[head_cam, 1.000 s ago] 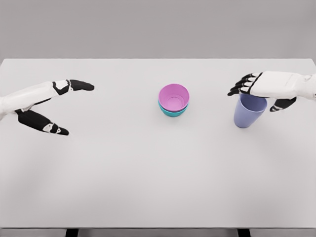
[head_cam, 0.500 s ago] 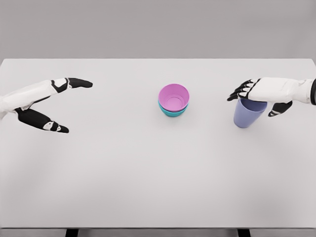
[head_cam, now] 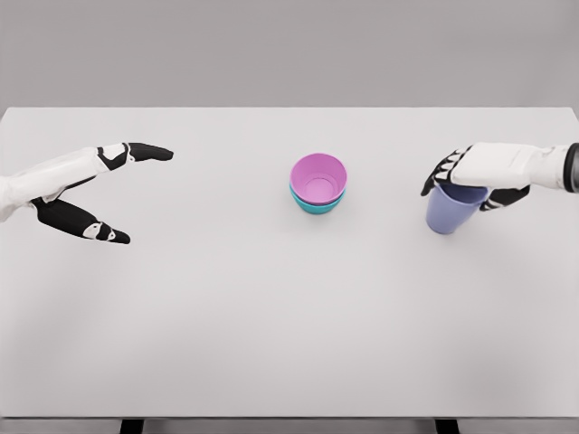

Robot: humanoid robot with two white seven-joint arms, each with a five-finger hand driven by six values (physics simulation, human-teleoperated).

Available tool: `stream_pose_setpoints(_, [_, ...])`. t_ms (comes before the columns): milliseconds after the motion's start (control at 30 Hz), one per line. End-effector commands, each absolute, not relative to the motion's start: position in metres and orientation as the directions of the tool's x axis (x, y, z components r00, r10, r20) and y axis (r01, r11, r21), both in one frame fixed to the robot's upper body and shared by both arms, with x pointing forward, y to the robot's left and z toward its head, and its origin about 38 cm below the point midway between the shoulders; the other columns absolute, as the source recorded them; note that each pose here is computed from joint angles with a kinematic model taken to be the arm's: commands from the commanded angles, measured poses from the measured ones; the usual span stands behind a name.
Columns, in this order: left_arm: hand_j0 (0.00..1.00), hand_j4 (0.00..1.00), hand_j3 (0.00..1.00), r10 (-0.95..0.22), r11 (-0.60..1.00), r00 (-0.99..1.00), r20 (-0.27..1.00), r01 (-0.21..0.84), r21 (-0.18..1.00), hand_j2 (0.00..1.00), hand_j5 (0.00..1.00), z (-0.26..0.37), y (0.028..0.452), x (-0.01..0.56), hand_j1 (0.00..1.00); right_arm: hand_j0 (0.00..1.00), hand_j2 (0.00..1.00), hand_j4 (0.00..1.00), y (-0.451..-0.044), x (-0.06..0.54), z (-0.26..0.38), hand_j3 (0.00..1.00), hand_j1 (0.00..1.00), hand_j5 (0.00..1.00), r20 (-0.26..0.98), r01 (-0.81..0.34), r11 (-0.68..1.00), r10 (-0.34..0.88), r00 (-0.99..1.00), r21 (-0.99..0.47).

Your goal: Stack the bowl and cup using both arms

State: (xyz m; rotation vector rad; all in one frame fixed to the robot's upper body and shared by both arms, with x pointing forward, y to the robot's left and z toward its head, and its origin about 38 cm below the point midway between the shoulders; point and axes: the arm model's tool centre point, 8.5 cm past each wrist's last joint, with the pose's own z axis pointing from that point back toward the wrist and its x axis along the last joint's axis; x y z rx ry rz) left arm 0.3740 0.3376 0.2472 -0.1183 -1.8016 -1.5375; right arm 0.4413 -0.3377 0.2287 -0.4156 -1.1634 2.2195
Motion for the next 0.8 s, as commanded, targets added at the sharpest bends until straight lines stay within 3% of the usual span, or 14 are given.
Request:
stream_pose_setpoints(0, [1.0, 1.0, 1.0, -0.383, 0.281, -0.711, 0.59, 0.519, 0.807, 1.0, 1.0, 0.248, 0.338, 0.374, 1.0, 0.69, 0.69, 0.69, -0.337, 0.443, 0.229, 0.69, 0.69, 0.69, 0.003, -0.359, -0.435, 0.634, -0.774, -0.826])
stream_pose_setpoints(767, [1.0, 1.0, 1.0, -0.376, 0.286, -0.712, 0.593, 0.52, 0.805, 1.0, 1.0, 0.246, 0.335, 0.374, 1.0, 0.64, 0.64, 0.64, -0.279, 0.466, 0.265, 0.64, 0.64, 0.64, -0.017, -0.237, -0.381, 0.556, -0.831, -0.894])
